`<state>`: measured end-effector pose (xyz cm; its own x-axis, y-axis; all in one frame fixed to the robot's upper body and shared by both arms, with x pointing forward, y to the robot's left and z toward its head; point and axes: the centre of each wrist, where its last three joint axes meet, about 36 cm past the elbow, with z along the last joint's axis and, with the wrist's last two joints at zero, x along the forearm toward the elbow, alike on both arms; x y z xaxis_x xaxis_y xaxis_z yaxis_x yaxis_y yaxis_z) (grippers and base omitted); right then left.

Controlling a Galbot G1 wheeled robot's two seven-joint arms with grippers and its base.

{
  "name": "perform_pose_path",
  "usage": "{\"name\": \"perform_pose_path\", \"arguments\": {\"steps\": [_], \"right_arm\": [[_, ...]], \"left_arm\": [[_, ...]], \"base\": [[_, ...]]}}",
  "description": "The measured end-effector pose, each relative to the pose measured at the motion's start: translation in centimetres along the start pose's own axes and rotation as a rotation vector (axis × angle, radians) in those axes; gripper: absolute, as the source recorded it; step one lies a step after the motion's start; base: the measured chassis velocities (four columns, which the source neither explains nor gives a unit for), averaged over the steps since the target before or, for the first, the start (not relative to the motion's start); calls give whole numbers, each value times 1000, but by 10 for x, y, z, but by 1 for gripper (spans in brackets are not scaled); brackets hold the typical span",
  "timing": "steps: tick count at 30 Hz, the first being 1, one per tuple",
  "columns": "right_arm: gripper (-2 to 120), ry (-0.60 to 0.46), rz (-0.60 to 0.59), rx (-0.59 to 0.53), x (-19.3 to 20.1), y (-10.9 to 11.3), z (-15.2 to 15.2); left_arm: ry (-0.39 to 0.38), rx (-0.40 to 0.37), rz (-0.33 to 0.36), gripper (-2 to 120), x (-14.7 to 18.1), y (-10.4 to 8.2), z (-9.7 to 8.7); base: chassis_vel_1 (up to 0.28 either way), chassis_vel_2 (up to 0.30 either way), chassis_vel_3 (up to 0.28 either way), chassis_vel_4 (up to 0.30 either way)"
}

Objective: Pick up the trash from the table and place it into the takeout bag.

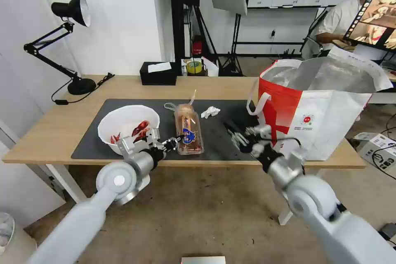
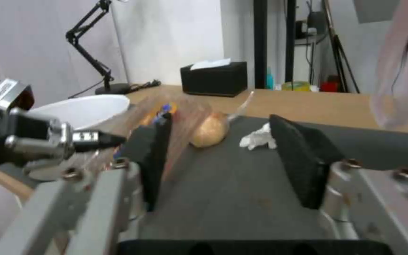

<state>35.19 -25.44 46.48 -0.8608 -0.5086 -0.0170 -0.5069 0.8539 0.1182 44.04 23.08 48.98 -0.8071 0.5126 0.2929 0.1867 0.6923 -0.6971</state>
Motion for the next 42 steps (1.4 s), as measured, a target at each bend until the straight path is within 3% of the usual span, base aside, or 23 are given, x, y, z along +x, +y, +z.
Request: {"name": "perform_pose_path", "arguments": {"steps": [10, 13, 19, 31, 34, 37, 42], "right_arm": [[96, -22, 71, 30, 49, 24, 54], [100, -21, 84, 32, 57, 28, 61], [100, -1, 96, 27, 69, 36, 68], [100, 23, 101, 25, 77, 53, 79], [100, 29, 100, 22, 78, 57, 81], [100, 38, 99, 11, 78, 64, 86], [100, 43, 97, 7, 79, 66, 88]], "left_arm": [[-24, 10, 62, 0, -1, -21, -16], [-28, 2, 79, 0, -1, -28, -24], [-25, -20, 130, 0, -9, -48, -43], [2, -56, 237, 0, -58, -100, -74], [-11, -70, 260, 0, -69, -115, -89], [-27, -85, 302, 0, -86, -144, -109], [-17, -97, 328, 0, -102, -167, -117]], "base": [[0, 0, 0, 0], [0, 0, 0, 0], [0, 0, 0, 0], [0, 0, 0, 0], [0, 0, 0, 0], [0, 0, 0, 0], [0, 0, 0, 0]]}}
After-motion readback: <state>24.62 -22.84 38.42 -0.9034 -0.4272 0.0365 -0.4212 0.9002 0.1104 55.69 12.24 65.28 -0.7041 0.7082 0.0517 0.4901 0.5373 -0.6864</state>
